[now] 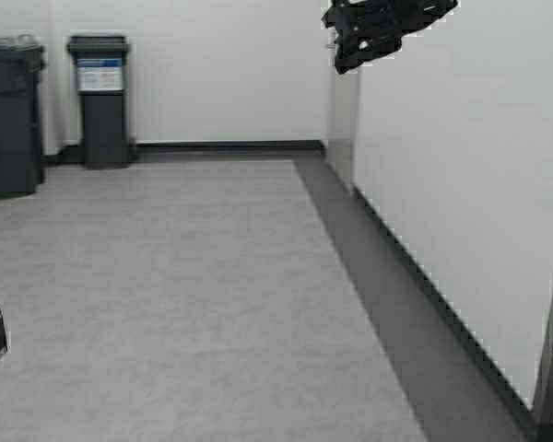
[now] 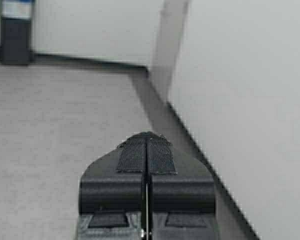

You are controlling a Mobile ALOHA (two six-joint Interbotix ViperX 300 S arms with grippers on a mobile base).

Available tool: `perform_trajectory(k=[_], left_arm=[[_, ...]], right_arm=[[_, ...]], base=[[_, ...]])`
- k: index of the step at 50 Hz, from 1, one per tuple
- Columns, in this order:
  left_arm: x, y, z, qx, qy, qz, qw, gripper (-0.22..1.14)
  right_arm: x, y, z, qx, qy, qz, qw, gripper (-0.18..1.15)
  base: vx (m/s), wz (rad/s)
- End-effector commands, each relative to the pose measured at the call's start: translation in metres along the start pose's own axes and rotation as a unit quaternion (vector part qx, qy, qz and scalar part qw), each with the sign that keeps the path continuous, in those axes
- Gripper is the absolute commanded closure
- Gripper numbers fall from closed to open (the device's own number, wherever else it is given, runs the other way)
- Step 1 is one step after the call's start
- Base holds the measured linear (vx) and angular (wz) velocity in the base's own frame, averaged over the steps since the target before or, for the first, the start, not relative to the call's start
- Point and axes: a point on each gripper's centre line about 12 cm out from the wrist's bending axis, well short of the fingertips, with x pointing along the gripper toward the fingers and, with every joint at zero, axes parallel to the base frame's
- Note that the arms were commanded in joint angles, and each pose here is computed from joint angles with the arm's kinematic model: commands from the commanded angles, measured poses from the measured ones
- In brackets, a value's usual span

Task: Navigate to elevator, push the call button, then enter the elevator

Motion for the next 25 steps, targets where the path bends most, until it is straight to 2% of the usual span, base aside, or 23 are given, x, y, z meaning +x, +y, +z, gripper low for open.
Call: perform_trajectory(k=[1, 25], left_arm=[[0.006, -0.001, 0.004, 0.002, 0.002, 0.002, 1.000, 0.90], [0.007, -0.001, 0.004, 0.003, 0.001, 0.002, 1.000, 0.90]], right_arm=[[-0.003, -0.001, 0.008, 0.001, -0.015, 0.001, 1.000, 0.91], [0.005, 0.002, -0.002, 0.009, 0.003, 0.005, 1.000, 0.91]], base=[[0.56, -0.22], [0.53, -0.38]])
